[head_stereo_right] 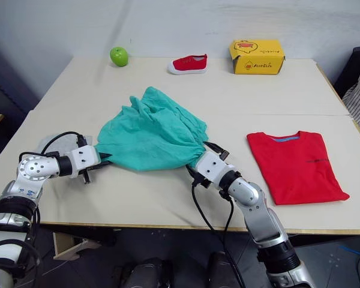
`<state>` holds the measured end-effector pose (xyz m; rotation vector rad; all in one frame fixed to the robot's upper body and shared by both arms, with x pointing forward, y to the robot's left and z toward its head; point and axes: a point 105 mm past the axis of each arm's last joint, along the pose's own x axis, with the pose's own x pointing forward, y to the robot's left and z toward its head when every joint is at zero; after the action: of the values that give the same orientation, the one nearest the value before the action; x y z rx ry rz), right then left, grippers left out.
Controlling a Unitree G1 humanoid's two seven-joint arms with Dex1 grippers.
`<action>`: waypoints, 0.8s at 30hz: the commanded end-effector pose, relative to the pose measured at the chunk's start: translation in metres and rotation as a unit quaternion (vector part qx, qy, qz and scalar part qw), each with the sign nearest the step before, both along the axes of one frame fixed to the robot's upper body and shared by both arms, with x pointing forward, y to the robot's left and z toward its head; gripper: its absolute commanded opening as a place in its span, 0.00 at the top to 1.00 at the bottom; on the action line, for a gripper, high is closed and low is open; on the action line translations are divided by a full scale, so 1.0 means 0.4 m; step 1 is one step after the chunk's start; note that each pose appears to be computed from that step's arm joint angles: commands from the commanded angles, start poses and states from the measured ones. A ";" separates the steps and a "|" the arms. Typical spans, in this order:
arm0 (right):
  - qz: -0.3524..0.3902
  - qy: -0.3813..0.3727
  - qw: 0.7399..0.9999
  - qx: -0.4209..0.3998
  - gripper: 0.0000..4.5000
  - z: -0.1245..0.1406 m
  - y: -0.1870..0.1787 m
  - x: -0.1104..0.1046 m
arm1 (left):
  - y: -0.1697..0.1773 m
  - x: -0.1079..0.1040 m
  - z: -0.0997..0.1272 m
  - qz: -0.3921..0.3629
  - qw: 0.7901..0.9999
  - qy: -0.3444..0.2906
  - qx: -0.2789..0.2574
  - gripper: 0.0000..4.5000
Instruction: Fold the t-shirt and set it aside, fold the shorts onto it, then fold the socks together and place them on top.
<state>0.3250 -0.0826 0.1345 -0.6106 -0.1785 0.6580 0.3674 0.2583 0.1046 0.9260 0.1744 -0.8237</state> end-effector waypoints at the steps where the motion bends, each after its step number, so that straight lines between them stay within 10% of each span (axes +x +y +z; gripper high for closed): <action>1: 0.003 -0.014 1.000 0.010 0.00 0.038 -0.014 -0.003 | 0.024 -0.021 -0.084 0.024 0.997 0.065 0.022 0.99; 5: 0.014 -0.006 1.000 0.022 0.13 0.042 -0.008 -0.001 | 0.010 -0.011 -0.064 0.018 0.999 0.050 0.001 1.00; 16: 0.046 -0.011 0.998 0.034 0.98 0.055 0.015 -0.016 | 0.010 -0.023 -0.057 0.012 0.999 0.047 -0.014 1.00; 24: 0.097 -0.037 0.993 -0.052 0.99 0.072 -0.091 -0.057 | -0.036 -0.091 0.008 -0.075 0.989 0.066 -0.112 1.00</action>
<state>0.3097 -0.1113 0.1434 -0.6803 -0.1842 0.8148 0.3426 0.2507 0.1049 0.7203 0.1257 -0.9367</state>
